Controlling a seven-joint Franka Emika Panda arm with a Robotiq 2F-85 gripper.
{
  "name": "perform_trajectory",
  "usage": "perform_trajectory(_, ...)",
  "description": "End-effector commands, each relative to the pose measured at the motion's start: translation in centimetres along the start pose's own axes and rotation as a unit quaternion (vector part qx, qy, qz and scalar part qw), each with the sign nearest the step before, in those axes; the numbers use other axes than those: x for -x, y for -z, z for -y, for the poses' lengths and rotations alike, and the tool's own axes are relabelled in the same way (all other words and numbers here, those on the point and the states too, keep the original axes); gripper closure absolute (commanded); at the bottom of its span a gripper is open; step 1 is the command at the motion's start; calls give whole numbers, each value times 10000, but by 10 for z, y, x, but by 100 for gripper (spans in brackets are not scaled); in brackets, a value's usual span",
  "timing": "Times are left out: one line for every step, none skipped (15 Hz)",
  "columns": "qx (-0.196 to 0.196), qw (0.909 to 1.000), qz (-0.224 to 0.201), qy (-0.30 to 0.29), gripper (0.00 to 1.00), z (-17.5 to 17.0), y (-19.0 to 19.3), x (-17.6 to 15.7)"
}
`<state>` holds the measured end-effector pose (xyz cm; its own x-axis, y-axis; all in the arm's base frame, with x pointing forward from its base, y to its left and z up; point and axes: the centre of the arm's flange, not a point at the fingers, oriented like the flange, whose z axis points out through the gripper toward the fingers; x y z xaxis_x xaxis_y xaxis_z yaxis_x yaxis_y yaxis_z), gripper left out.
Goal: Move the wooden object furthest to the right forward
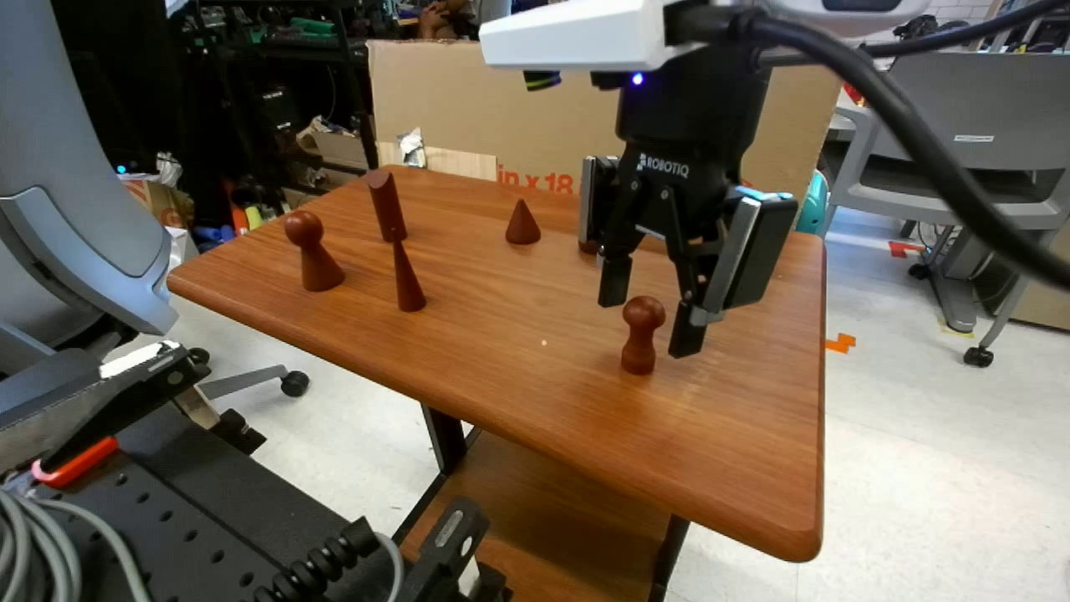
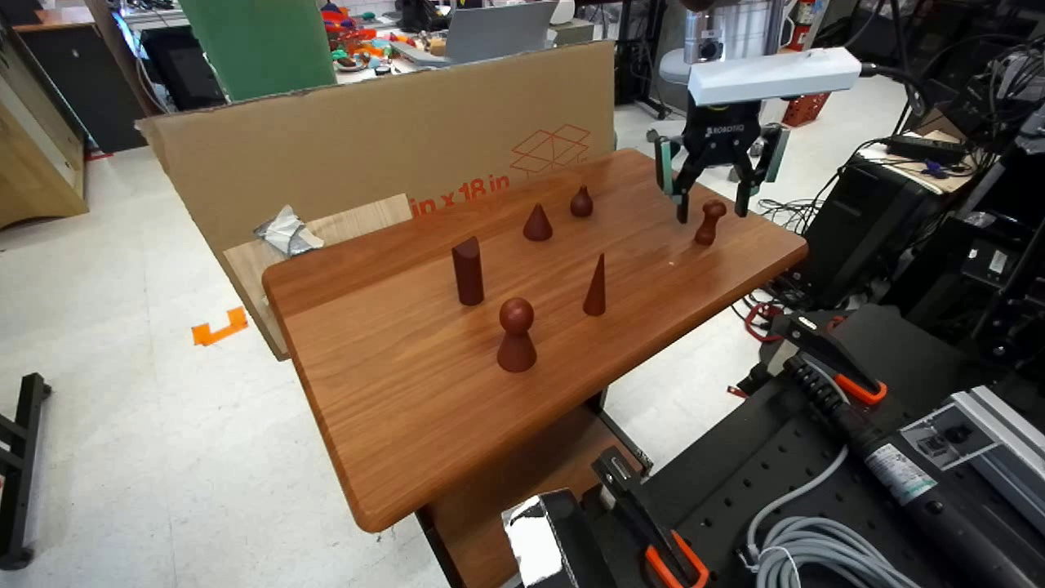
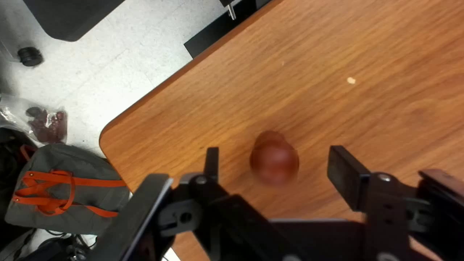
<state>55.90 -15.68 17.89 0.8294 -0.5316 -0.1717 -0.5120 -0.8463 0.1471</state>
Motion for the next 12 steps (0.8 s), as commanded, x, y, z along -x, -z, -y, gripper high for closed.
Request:
perform_trajectory(-147,9992,-370,47,0,-2,34,15)
perform_trajectory(-171,9986,-486,96,0,-1,45,17)
perform_trajectory(-193,9975,-669,136,0,1,59,22)
perform_trajectory(-192,9965,-780,245,0,4,70,25)
perform_trajectory(-209,9952,-861,423,0,9,80,29)
perform_trajectory(-223,9934,-889,689,0,13,89,34)
perform_trajectory(-322,9907,-934,934,0,17,99,38)
perform_trajectory(-379,9875,-991,1164,0,21,107,41)
perform_trajectory(-369,9846,-999,1387,0,25,116,42)
perform_trajectory(-324,9824,-1012,1538,0,29,123,42)
perform_trajectory(-290,9875,-974,1204,0,31,110,31)
perform_trajectory(-302,9855,-1017,1326,0,33,116,33)
